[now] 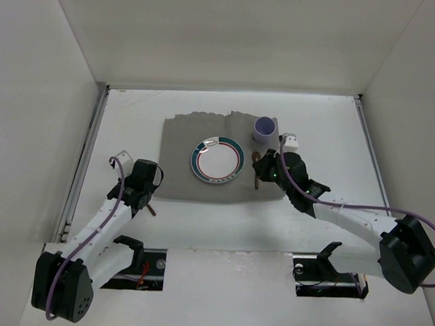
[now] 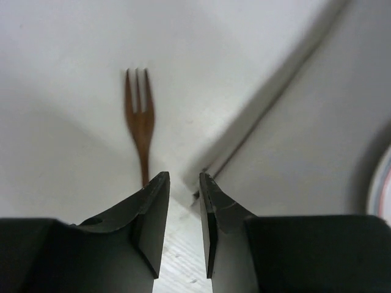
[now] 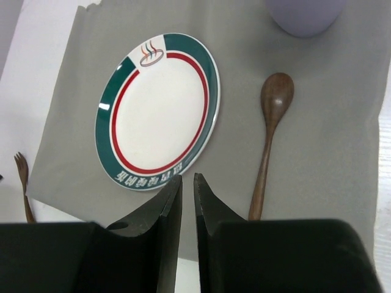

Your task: Set the dinner table for one person

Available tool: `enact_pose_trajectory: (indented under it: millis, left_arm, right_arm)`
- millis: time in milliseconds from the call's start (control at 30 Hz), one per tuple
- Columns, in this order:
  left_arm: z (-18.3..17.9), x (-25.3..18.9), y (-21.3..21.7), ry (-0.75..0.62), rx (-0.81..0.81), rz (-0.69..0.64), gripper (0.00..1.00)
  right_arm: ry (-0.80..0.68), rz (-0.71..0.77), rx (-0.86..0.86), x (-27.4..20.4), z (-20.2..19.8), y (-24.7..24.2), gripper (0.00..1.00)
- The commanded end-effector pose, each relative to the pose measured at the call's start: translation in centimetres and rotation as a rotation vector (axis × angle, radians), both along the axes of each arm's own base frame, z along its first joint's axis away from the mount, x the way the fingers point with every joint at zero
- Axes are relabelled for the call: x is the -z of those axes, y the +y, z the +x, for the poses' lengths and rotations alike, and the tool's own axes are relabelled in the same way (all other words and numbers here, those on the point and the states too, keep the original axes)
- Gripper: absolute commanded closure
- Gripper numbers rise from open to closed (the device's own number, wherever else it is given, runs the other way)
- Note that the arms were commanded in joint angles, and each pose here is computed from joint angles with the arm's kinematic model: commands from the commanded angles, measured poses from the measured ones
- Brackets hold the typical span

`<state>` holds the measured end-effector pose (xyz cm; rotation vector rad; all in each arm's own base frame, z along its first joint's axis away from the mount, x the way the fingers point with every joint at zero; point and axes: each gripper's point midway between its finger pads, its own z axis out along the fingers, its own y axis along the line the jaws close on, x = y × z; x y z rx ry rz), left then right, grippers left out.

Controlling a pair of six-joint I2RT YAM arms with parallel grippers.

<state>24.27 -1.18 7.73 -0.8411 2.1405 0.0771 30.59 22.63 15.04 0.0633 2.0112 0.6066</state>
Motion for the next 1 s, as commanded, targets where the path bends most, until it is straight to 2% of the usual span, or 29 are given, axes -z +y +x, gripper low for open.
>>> enact_pose_trajectory:
  millis: [0,300,567,767,833,967]
  left_arm:
    - [-2.1,2.2,0.3,0.157,-0.023,-0.014,0.75]
    - [-2.3,4.3,0.3,0.262,-0.018,0.014,0.76]
    - [-2.9,5.6,1.1,0.300,-0.044,0.016,0.76]
    - [-2.7,6.2,1.3,0.299,-0.043,-0.005,0.83]
    - [-2.8,6.0,1.6,0.302,-0.049,0.000,0.89]
    - [-2.8,4.3,2.2,0.262,-0.048,0.006,0.94]
  right_arm:
    - [-0.054,0.086,-0.006,-1.4,1.2,1.3,0.81]
    - [-0.009,0.064,-0.026,0.2,1.4,2.2,0.81]
    - [0.001,0.054,-0.022,0.7,1.6,2.1,0.80]
    - [0.006,0.048,-0.022,1.0,1.7,2.2,0.79]
    - [0.001,0.049,-0.018,0.9,1.7,2.1,0.79]
    - [0.006,0.048,-0.013,1.0,1.8,1.8,0.79]
